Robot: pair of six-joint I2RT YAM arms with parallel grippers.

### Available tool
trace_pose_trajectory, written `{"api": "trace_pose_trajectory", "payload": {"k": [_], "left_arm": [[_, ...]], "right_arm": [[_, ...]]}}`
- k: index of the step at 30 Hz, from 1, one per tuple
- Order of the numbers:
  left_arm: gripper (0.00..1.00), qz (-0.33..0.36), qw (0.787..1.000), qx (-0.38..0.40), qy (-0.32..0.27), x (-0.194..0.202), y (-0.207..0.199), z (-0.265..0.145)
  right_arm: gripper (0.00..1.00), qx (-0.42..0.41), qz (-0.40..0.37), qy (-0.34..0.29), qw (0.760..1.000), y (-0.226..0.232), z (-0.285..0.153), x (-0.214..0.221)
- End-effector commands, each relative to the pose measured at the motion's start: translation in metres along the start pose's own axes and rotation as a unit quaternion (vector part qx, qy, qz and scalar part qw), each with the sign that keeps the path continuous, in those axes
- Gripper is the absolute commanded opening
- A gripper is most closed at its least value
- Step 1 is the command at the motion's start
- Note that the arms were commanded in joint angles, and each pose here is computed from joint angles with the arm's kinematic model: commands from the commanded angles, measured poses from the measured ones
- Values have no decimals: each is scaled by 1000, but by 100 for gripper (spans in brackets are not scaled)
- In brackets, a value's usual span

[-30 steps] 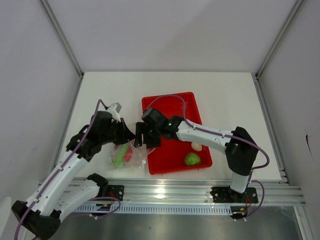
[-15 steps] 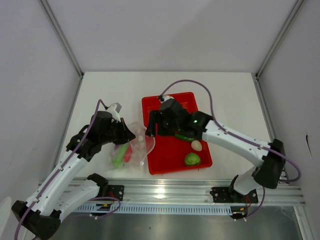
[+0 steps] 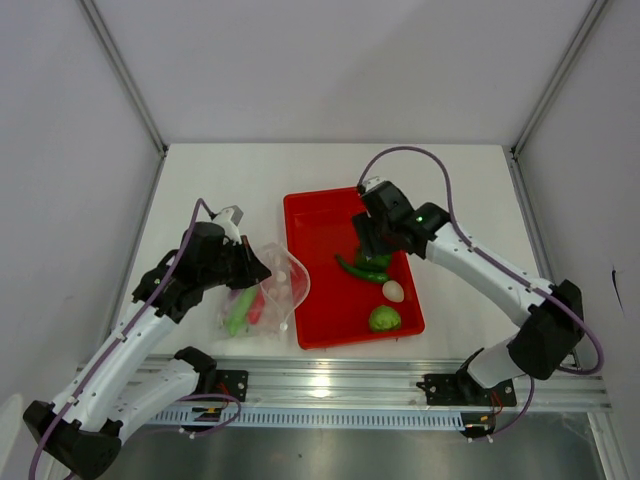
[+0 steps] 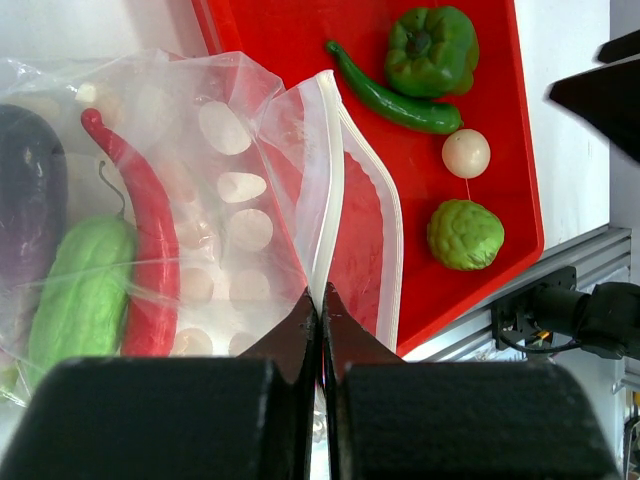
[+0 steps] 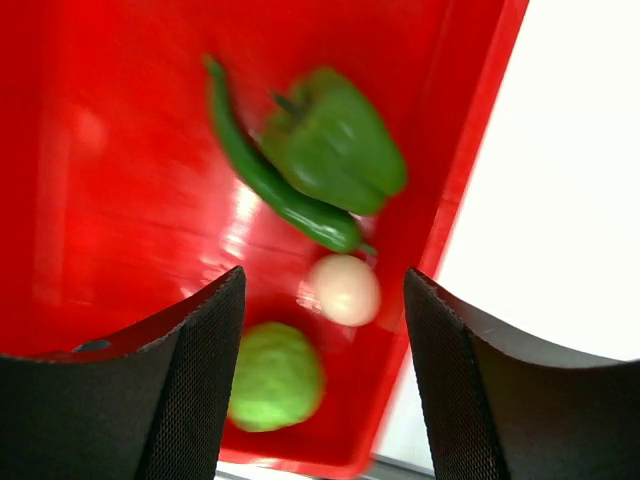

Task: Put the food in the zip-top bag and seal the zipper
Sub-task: Pick up the fake vegetable from the bin.

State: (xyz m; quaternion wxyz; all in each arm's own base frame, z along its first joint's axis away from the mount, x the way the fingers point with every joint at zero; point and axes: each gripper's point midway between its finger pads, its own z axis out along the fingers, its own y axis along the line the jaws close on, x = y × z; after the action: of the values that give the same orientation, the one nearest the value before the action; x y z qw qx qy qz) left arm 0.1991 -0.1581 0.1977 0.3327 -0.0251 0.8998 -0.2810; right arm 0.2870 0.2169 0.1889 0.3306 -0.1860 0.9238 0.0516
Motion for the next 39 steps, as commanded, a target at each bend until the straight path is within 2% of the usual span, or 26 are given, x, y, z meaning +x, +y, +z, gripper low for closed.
{"api": "trace_pose_trajectory", "payload": {"k": [1, 7, 11, 16, 20, 23, 29, 39], "left_arm": [[0, 9, 1000, 12, -16, -9, -5, -1], [0, 12, 1000, 8, -20, -11, -4, -4], [1, 13, 1000, 0, -21, -9, 0, -5], [1, 13, 1000, 2, -20, -9, -1, -5], [1, 14, 1000, 2, -21, -8, -1, -6], [1, 15, 1000, 0, -22, -8, 0, -7], [1, 18, 1000, 0, -23, -8, 0, -9], [0, 18, 1000, -1, -22, -9, 0, -8]], "right_arm": [[66, 47, -136, 61, 988, -26, 19, 31], [61, -4, -207, 58, 977, -3, 44, 39], [58, 0, -286, 85, 955, 4, 60, 58], [55, -13, -344, 107, 933, 18, 80, 83], [51, -12, -357, 129, 925, 19, 97, 96], [49, -7, -365, 116, 924, 19, 107, 94], [49, 22, -386, 107, 916, 15, 122, 89], [51, 36, -403, 63, 912, 26, 114, 67]]}}
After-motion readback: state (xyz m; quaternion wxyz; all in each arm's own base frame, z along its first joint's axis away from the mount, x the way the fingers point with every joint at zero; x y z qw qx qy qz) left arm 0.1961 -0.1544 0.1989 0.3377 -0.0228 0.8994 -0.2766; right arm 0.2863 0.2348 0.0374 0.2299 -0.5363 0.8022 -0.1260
